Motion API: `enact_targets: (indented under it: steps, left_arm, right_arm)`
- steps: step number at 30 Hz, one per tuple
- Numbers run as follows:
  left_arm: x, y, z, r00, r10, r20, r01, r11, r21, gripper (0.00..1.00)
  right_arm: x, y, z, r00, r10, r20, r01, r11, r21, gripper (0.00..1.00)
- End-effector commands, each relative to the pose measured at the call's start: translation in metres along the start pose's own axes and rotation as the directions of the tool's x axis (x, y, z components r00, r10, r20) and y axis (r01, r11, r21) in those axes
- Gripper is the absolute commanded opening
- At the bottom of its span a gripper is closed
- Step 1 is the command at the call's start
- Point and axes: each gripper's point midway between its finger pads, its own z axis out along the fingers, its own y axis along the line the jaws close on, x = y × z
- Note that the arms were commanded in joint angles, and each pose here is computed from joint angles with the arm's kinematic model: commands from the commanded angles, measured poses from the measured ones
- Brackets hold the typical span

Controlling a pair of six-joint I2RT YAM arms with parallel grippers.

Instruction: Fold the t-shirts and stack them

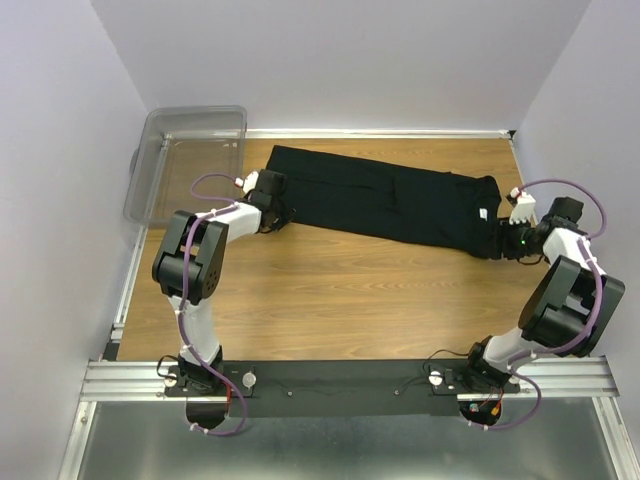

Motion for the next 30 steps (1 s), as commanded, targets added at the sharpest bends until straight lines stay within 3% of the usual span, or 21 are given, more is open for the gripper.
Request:
enact_targets:
  steps: [1, 3, 13, 30]
  left_arm:
    - [-0.005, 0.006, -0.004, 0.996, 0.088, 0.011, -0.088, 0.996, -0.001, 0.00]
    - [-0.005, 0.006, -0.006, 0.995, 0.102, 0.008, -0.102, 0.995, 0.007, 0.00]
    - [-0.006, 0.003, -0.013, 0.986, 0.166, 0.027, -0.168, 0.984, 0.063, 0.00]
    - [-0.002, -0.016, -0.020, 0.970, 0.240, 0.035, -0.242, 0.953, 0.185, 0.00]
  right_arm:
    - [0.009, 0.022, -0.004, 1.000, -0.004, 0.004, 0.004, 0.996, -0.087, 0.58]
    - [0.013, 0.035, -0.003, 1.000, 0.006, -0.003, -0.006, 0.985, -0.175, 0.57]
    - [-0.026, 0.023, 0.012, 0.988, 0.151, 0.014, -0.141, 0.952, -0.272, 0.56]
    - [-0.024, -0.013, 0.028, 0.971, 0.227, -0.070, -0.235, 0.964, -0.124, 0.53]
